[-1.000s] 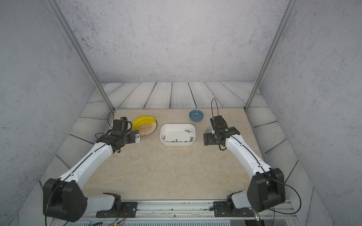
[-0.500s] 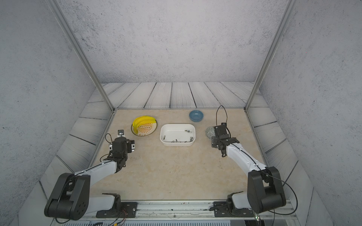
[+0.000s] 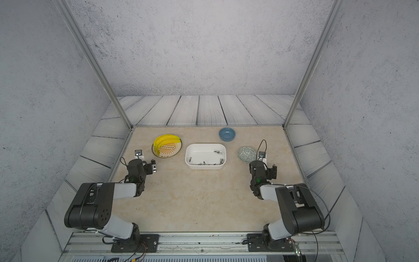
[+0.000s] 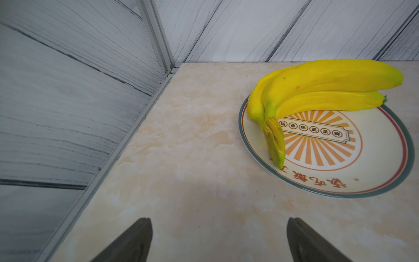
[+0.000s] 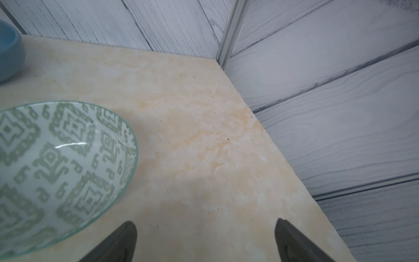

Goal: Put the bit on the desktop into the storage box
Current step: Reset both arms

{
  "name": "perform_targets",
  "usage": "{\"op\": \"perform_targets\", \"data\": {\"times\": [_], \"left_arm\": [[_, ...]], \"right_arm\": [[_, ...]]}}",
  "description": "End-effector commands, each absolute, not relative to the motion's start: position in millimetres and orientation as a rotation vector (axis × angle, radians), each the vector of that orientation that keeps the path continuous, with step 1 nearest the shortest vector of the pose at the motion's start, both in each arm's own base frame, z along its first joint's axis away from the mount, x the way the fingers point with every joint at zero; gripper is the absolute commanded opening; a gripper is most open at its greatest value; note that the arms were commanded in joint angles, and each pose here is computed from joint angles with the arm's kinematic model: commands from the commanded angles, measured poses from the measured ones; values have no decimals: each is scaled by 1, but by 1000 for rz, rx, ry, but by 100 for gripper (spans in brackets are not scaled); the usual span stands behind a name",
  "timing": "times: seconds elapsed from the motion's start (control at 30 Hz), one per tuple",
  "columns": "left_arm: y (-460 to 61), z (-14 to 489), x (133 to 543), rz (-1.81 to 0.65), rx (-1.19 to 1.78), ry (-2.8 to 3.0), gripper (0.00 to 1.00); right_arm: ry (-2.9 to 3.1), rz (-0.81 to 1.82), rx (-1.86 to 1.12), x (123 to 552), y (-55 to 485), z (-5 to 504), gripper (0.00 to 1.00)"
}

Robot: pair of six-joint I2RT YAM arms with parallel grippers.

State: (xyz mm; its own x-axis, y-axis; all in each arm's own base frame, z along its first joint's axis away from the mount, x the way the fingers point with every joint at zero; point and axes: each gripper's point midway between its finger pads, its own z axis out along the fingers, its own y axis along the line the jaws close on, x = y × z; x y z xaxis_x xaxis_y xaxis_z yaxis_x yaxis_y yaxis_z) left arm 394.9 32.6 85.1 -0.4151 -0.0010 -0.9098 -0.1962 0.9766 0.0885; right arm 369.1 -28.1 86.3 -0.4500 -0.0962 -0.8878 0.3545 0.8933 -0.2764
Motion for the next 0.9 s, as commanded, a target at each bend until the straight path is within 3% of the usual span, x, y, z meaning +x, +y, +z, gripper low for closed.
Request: {"op": "perform_targets", "data": {"times": [0.0, 0.4, 0.87], "left_arm": [[30, 93, 399, 195, -138, 1964, 98], [30, 92, 399, 194, -138, 1971, 98], [25, 92, 399, 185, -102, 1974, 98]], "right_arm": [[1832, -473, 238, 376, -29, 119, 98], [1755, -304, 52, 370, -2, 108, 100], [1870, -346, 146, 384, -18, 101, 100]]}}
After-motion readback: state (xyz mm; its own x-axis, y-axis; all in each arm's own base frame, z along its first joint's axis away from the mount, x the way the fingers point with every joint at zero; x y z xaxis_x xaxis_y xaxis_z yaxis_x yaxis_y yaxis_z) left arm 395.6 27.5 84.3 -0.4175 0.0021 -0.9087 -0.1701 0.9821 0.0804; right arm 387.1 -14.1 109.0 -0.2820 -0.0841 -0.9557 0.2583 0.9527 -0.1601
